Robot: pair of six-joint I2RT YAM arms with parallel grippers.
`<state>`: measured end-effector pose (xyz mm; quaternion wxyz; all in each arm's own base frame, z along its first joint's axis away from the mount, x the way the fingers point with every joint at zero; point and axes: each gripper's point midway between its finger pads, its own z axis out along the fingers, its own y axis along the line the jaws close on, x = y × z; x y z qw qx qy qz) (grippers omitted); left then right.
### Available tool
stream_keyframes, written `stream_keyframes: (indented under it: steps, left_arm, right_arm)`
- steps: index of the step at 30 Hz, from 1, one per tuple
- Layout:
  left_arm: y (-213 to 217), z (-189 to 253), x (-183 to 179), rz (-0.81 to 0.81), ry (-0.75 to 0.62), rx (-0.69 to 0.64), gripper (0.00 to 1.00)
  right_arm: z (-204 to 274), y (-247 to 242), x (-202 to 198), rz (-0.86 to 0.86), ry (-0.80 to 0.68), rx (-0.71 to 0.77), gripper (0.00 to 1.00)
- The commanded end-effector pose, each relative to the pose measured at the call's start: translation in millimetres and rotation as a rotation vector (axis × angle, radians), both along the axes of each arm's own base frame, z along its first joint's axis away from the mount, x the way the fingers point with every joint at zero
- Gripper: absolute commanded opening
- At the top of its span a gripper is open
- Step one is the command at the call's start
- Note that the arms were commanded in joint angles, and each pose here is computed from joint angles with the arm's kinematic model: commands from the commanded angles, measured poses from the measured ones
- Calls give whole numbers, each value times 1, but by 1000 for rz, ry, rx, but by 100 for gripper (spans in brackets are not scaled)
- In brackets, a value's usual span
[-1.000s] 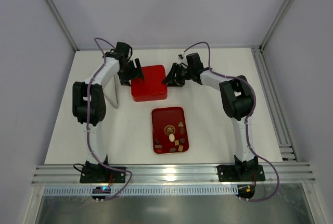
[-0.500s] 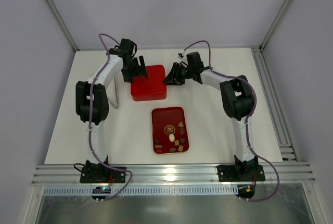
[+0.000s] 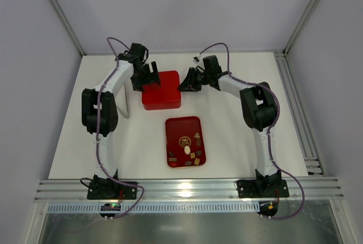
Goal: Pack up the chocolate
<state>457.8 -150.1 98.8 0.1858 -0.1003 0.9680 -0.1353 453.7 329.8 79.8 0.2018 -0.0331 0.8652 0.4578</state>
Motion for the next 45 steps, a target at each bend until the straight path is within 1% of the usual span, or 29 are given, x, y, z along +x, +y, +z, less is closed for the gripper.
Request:
stream_keyframes:
  steps: [1,4,5,6,7,8,9,10,11,12,13,14,18,23,26,31,35,40,45]
  left_arm:
    - [15,26,0,26,-74,4,86]
    - [19,22,-5,45,-65,-20,88]
    - [21,26,-8,52,-69,-40,88]
    - [23,27,-8,60,-74,-53,88]
    - [23,21,-12,71,-67,-76,89]
    - [24,24,-12,76,-72,-111,90]
    - [23,18,-14,77,-67,-139,90]
    - [22,20,-14,92,-69,-178,90]
    - [20,21,-15,91,-61,-236,90]
    - [21,13,-20,103,-38,-264,90]
    - [18,19,-13,107,-78,-300,89]
    - [17,20,-14,109,-78,-327,89]
    - [16,16,-12,112,-78,-374,89]
    - [15,18,-7,131,-88,-457,84]
    - [14,18,-7,135,-87,-478,81]
    - [9,20,-8,129,-76,-529,73]
    - [5,28,-7,123,-80,-563,70]
    - [2,38,-7,115,-82,-605,63]
    - [3,33,-8,122,-67,-606,63]
  right_arm:
    - [-28,-10,-4,-16,29,-104,28]
    - [-28,-9,-5,-14,34,-101,29]
    - [-26,-9,-5,-13,26,-101,31]
    - [-26,-10,-5,-14,27,-102,34]
    - [-24,-9,-4,-14,21,-101,40]
    - [-23,-11,-3,-17,21,-101,43]
    - [-21,-11,-3,-16,18,-100,47]
    - [-21,-10,-3,-16,19,-100,48]
    - [-20,-9,-3,-12,17,-96,48]
    - [-18,-10,-2,-15,15,-94,48]
    - [-16,-9,-3,-12,11,-91,48]
    - [-13,-9,-1,-15,3,-89,48]
    - [-4,-8,0,-14,-15,-82,48]
    - [7,-5,-1,-4,-31,-59,47]
    - [11,-4,0,-1,-40,-52,47]
    - [13,0,-2,11,-32,-28,47]
    - [13,1,-3,18,-29,-18,47]
    - [17,4,-4,27,-34,-5,47]
    - [20,4,-3,26,-36,-1,47]
